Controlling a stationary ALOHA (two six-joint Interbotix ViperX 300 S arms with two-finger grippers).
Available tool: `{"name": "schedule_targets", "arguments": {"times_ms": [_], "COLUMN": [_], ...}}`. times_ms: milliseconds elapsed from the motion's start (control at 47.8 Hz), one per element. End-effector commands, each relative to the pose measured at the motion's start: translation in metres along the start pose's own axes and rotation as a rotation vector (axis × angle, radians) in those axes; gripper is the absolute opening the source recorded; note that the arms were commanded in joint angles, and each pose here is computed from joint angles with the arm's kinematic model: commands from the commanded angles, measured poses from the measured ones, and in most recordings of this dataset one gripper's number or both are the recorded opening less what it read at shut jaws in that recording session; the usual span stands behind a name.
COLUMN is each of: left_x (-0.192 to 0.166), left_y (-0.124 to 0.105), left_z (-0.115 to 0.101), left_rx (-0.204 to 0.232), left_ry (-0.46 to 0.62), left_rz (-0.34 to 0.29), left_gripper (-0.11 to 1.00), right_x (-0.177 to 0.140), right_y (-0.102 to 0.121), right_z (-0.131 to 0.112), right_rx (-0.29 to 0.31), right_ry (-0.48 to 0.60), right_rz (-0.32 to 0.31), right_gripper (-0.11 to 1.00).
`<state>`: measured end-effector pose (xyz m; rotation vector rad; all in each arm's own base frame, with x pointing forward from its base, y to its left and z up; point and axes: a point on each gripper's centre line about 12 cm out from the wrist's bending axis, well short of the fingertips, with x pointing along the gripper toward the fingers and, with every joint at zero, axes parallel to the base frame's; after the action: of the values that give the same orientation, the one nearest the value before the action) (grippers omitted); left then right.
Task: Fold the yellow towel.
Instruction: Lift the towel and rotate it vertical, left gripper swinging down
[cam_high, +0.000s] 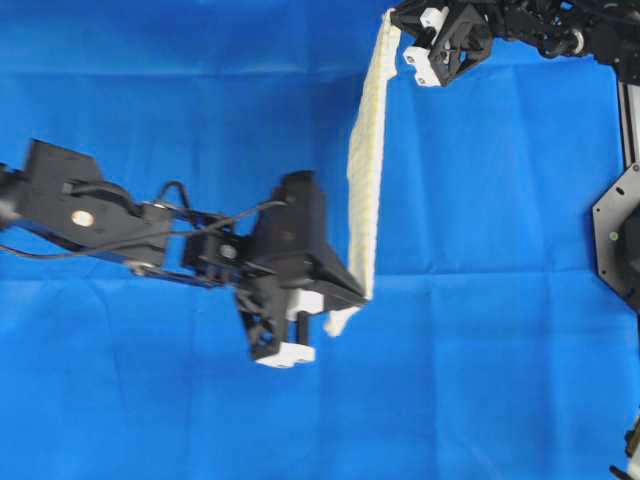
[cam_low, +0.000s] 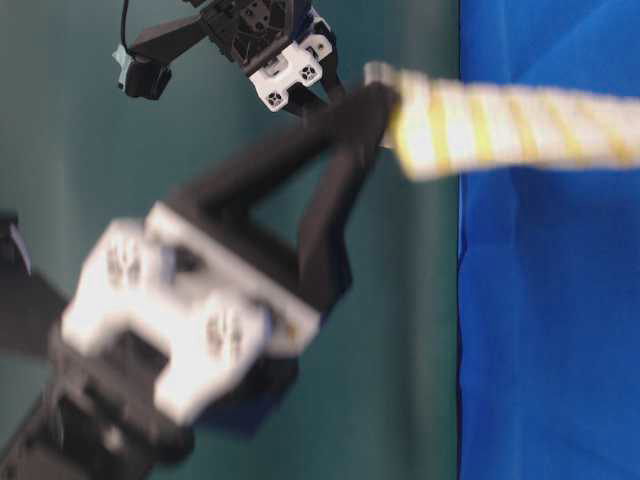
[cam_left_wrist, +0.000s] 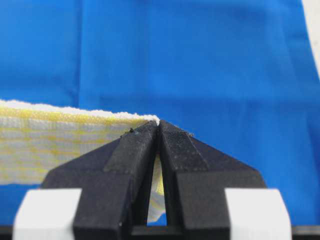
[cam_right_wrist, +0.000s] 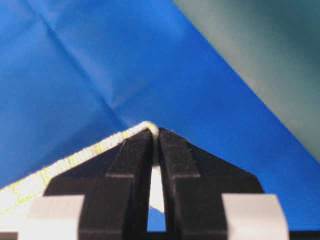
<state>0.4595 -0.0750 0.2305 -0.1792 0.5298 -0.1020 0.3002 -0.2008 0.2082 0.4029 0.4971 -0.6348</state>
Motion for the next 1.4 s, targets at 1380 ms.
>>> {"name": "schedule_targets", "arguments": {"times_ms": [1380], "left_x": [0.021], "left_y": [-0.016], "left_z": [-0.043], "left_rx": [0.044], "left_ry": [-0.144], "left_rz": [-0.066], "left_gripper": [0.01], "right_x": [0.055], "right_y": [0.043], "right_z": [0.003], "right_rx": [-0.090], "right_ry": [0.033], "right_rz": [0.072], "right_gripper": [0.03]}}
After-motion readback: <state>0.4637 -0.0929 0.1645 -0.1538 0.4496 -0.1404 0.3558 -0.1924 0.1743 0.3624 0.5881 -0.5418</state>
